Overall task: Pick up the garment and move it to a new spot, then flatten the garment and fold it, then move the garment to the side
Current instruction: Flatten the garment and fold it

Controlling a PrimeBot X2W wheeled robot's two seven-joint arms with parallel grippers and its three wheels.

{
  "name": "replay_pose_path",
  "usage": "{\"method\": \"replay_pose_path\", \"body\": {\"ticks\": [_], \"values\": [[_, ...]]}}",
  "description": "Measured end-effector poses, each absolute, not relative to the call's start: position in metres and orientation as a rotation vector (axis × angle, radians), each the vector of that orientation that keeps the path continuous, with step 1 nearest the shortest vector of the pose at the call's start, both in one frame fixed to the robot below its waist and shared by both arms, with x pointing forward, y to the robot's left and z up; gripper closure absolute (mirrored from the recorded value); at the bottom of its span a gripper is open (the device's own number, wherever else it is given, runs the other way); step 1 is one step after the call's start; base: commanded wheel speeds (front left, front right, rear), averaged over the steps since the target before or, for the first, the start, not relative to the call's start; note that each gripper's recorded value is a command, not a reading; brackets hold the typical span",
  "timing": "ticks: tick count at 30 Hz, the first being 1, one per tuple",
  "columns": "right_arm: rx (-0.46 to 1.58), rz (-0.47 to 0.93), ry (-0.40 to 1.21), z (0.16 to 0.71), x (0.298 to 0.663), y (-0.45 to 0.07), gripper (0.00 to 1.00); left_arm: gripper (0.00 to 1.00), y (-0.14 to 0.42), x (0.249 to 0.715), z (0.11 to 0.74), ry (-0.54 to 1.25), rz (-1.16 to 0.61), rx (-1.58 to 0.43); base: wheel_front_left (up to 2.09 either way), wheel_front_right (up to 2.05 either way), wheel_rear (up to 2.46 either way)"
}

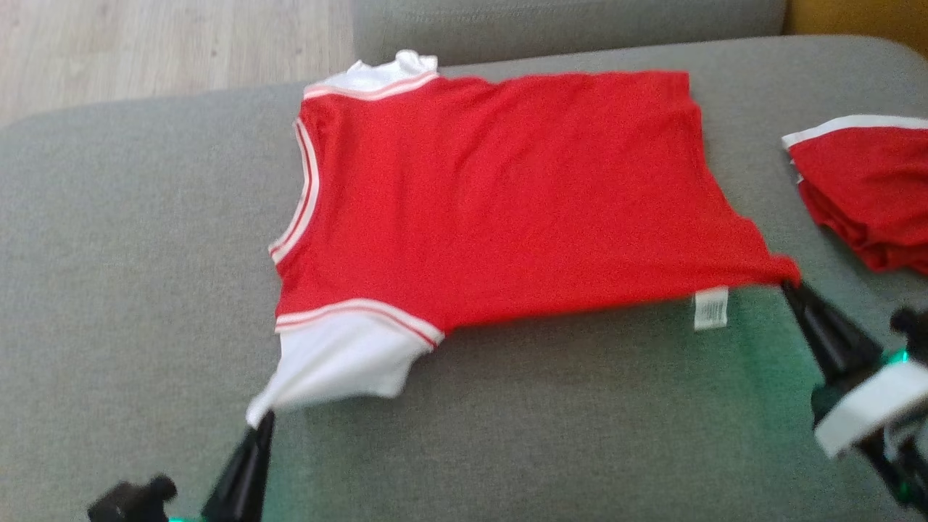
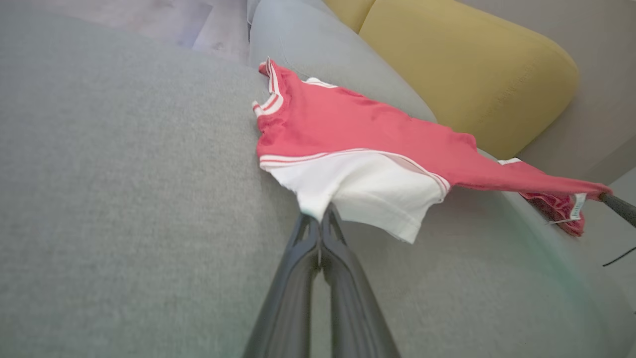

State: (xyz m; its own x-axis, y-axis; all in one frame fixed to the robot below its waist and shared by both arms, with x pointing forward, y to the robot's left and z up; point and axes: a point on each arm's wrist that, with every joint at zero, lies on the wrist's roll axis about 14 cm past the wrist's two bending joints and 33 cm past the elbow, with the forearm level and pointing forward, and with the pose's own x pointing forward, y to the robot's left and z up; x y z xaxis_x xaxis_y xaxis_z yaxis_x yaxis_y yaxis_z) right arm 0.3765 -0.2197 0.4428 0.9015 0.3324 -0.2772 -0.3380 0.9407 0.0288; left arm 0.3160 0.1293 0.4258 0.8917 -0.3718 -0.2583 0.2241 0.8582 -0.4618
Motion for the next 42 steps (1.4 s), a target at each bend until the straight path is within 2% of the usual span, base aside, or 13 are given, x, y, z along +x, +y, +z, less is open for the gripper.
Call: {"method": "replay_pose_path", "body": {"ticks": [5, 9, 13, 20, 27, 39, 40, 41, 42], "values": [[0.012, 0.344, 0.327, 0.431, 0.338, -0.220, 1.00, 1.00, 0.123, 0.288, 0.427, 0.408, -0.339, -0.468, 0.00, 0.00, 0.00], [0.027, 0.329, 0.330, 0.430, 0.332, -0.223, 1.00, 1.00, 0.122, 0.291, 0.437, 0.397, -0.333, -0.510, 0.00, 0.00, 0.00], [0.037, 0.311, 0.321, 0.433, 0.346, -0.226, 1.00, 1.00, 0.121, 0.317, 0.448, 0.349, -0.333, -0.531, 0.00, 0.00, 0.00], [0.048, 0.319, 0.328, 0.428, 0.385, -0.219, 1.00, 1.00, 0.106, 0.399, 0.476, 0.206, -0.374, -0.545, 0.00, 0.00, 0.00], [0.035, 0.329, 0.343, 0.418, 0.426, -0.215, 1.00, 1.00, 0.096, 0.461, 0.474, 0.164, -0.390, -0.509, 0.00, 0.00, 0.00], [0.027, 0.302, 0.360, 0.402, 0.460, -0.220, 1.00, 1.00, 0.097, 0.513, 0.458, 0.139, -0.375, -0.446, 0.00, 0.00, 0.00], [0.026, 0.300, 0.361, 0.401, 0.462, -0.220, 0.94, 1.00, 0.098, 0.514, 0.455, 0.146, -0.369, -0.446, 0.00, 0.00, 0.00], [0.029, 0.295, 0.361, 0.401, 0.464, -0.220, 0.16, 1.00, 0.100, 0.514, 0.451, 0.156, -0.354, -0.451, 0.00, 0.00, 0.00], [0.033, 0.290, 0.356, 0.401, 0.466, -0.220, 0.00, 0.85, 0.102, 0.514, 0.447, 0.164, -0.339, -0.453, 0.00, 0.00, 0.00]]}}
